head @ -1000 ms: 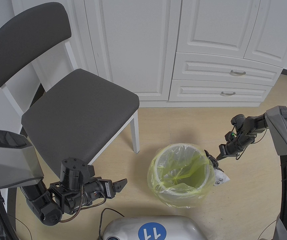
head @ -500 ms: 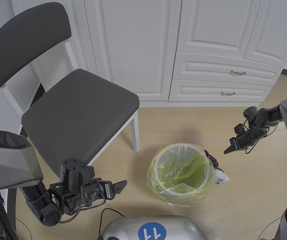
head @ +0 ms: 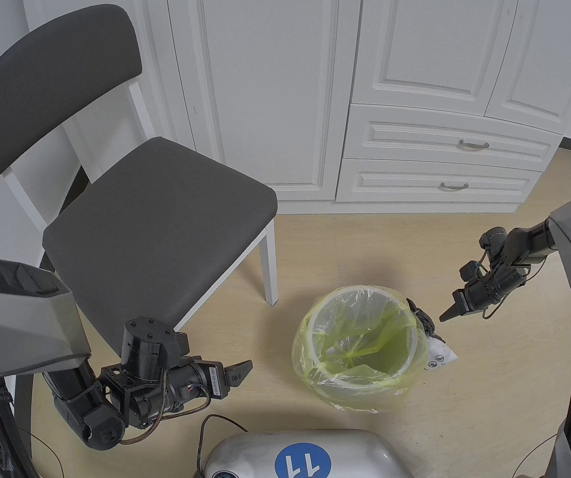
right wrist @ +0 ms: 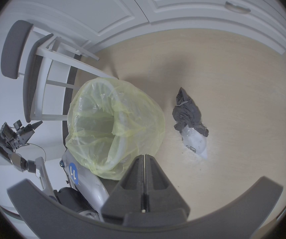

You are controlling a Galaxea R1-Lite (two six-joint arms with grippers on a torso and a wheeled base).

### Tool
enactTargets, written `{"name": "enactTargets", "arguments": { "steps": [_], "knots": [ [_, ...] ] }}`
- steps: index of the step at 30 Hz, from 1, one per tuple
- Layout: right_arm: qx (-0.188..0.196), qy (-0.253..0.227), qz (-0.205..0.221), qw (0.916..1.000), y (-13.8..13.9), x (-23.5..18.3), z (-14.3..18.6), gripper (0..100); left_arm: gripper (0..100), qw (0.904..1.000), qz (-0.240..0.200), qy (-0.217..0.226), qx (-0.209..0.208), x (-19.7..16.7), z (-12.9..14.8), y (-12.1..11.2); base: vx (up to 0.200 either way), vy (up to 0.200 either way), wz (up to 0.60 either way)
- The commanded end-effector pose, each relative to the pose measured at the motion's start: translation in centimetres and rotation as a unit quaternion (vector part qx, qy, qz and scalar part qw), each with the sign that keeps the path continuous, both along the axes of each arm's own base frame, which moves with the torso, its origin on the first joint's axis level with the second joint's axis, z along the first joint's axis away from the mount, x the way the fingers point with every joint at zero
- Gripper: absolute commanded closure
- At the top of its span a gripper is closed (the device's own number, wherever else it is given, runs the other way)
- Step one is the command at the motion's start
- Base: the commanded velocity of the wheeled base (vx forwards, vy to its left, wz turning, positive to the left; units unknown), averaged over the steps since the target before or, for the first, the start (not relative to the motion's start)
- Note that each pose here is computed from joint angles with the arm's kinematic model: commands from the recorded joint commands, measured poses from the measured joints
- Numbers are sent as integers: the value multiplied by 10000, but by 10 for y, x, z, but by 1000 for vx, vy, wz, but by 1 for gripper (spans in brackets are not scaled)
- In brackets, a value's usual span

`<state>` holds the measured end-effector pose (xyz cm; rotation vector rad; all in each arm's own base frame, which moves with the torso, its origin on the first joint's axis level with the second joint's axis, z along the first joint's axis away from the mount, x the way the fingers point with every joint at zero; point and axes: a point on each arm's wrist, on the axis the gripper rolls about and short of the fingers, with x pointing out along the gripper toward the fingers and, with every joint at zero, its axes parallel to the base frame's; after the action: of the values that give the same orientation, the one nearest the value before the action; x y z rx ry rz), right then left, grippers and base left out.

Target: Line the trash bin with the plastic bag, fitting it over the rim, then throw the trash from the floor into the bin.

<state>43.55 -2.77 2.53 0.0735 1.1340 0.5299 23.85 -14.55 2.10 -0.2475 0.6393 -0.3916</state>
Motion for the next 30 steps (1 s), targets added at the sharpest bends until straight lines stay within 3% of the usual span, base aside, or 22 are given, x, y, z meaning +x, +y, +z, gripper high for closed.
{"name": "enactTargets", "arguments": {
  "steps": [1, 8, 13, 15, 19, 21, 25, 30],
  "knots": [
    [55, 221, 13, 9997, 10, 11, -27, 100, 0, 9999, 22, 114, 72, 2, -9, 0, 0, 0, 0],
    [24, 412, 138, 9991, 13, 11, -25, 100, 0, 9997, 53, 193, 119, 5, -15, 0, 0, 0, 0],
    [-48, 711, 541, 9960, 13, 6, -18, 100, 0, 9998, 60, 174, 107, 6, -16, 0, 0, 0, 0],
    [-106, 990, 909, 9909, 13, 8, -25, 100, 0, 9999, 57, 104, 58, 7, -17, 0, 0, 0, 0],
    [-130, 1153, 999, 9882, 23, 17, -39, 100, 0, 9999, 71, 89, 54, 8, -20, -1, 0, 0, 0],
    [-474, 1418, 886, 9848, 31, 18, -63, 100, 0, 9999, 77, 67, 45, 9, -22, -1, 0, 0, 0],
    [-1258, 1277, 804, 9805, 41, 25, -86, 100, 0, 10000, 85, 41, 30, 10, -26, -2, 0, 0, 0],
    [-1286, 1254, 906, 9795, 53, 25, -87, 100, 0, 9999, 100, -38, -18, 12, -29, -2, 0, 0, 0]
  ]
}}
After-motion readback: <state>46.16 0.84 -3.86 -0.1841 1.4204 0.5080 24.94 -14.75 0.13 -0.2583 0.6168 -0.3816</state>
